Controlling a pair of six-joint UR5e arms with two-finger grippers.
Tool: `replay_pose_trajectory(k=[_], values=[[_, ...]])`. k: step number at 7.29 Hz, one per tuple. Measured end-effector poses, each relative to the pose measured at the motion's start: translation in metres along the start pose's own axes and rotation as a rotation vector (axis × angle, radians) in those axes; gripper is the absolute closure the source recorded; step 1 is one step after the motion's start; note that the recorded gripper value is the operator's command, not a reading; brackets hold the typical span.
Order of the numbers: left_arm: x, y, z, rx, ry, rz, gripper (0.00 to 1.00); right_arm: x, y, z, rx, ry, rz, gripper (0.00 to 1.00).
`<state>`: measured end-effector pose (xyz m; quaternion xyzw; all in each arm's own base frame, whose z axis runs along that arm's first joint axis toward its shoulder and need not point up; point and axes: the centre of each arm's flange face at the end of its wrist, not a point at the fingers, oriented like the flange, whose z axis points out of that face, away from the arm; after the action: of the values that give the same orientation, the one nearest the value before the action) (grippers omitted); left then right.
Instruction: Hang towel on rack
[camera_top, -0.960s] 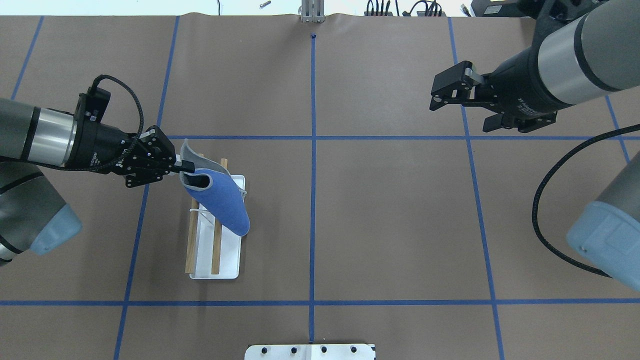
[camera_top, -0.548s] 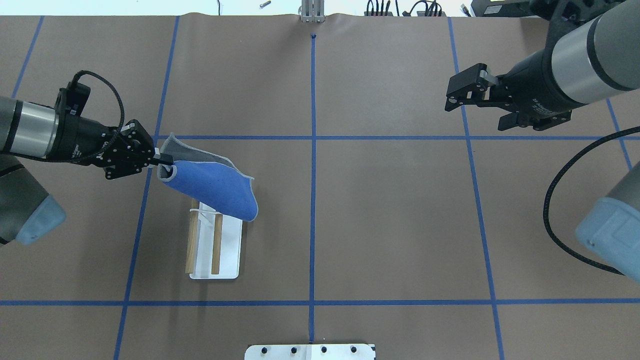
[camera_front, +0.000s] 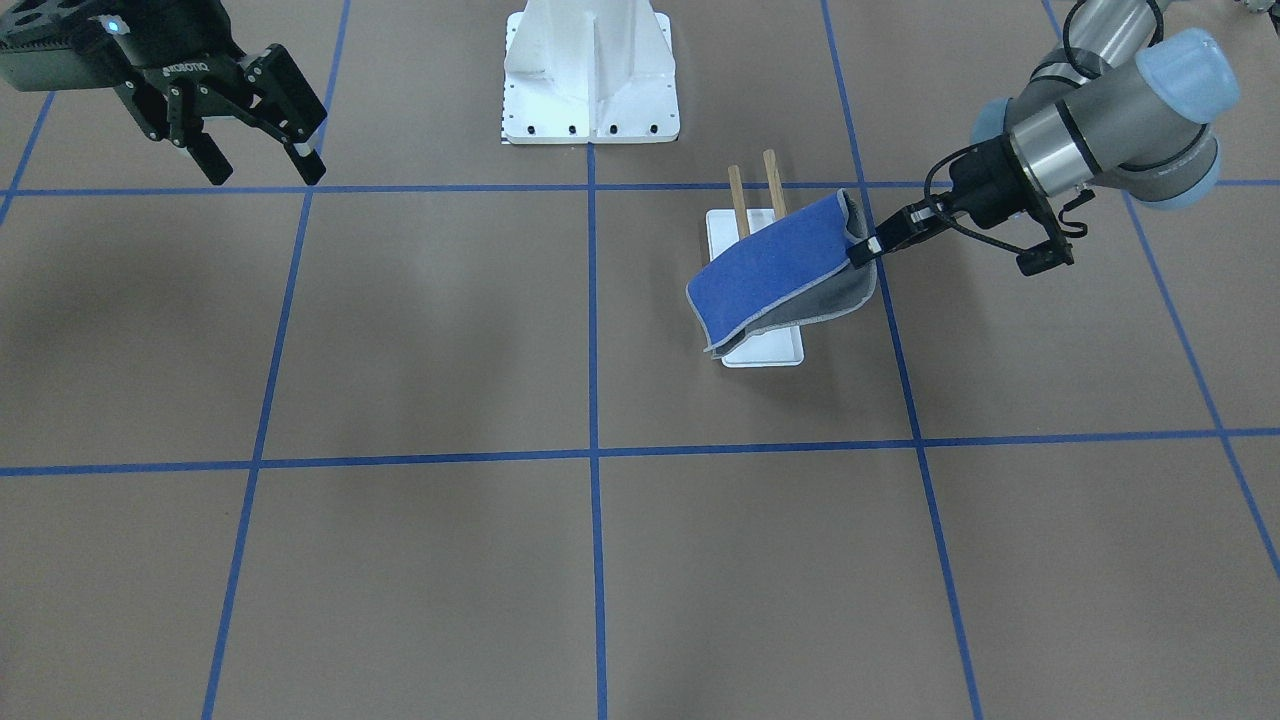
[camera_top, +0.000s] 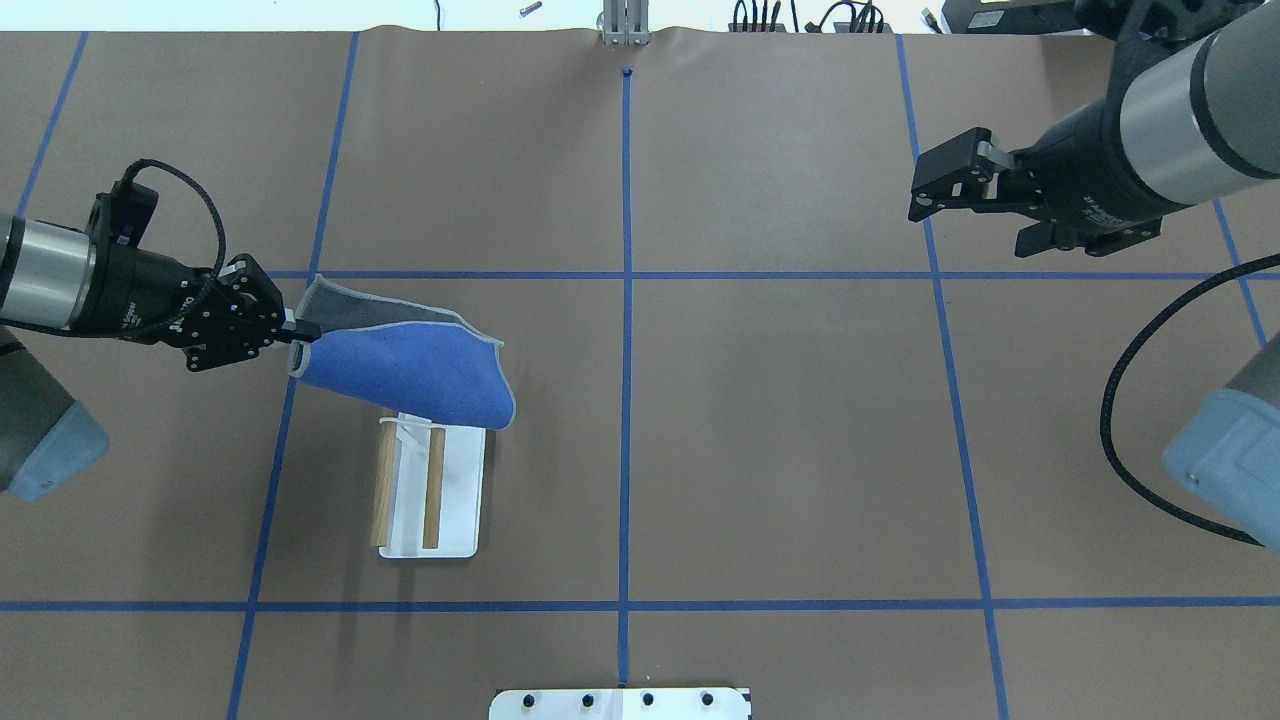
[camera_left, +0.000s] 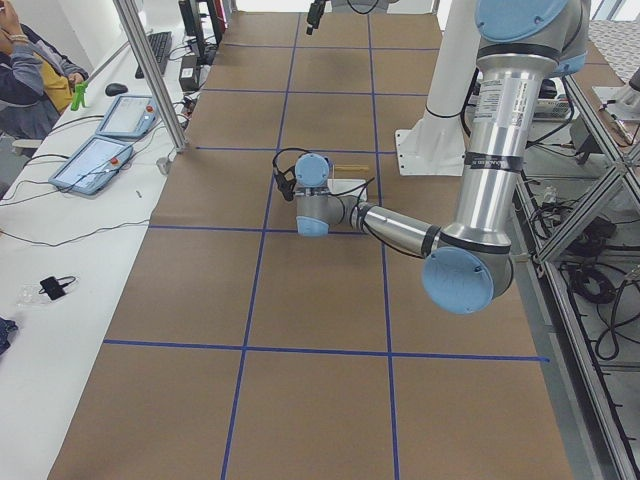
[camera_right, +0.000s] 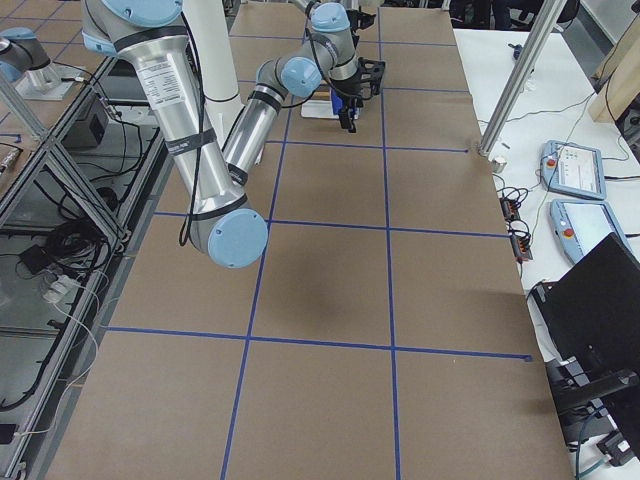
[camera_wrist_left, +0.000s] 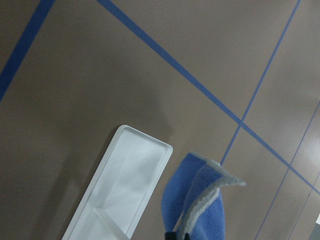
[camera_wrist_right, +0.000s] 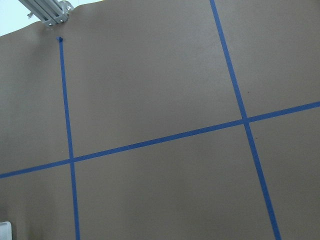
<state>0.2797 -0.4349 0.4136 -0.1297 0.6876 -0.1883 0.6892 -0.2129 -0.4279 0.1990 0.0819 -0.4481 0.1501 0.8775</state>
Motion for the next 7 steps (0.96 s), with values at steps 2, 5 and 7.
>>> replay_pose_trajectory(k=[2,5,7], values=[[-0.009,-0.001,-0.001,-0.004,0.003,0.005,0.52,0.016,-0.007,0.002,0.007,0.025,-0.022,0.00],[-0.015,-0.006,0.002,0.000,-0.007,-0.007,0.04,0.025,-0.011,0.003,0.011,0.042,-0.040,0.00],[-0.029,-0.011,-0.002,0.011,-0.024,-0.027,0.03,0.027,-0.013,0.002,0.015,0.043,-0.038,0.00]])
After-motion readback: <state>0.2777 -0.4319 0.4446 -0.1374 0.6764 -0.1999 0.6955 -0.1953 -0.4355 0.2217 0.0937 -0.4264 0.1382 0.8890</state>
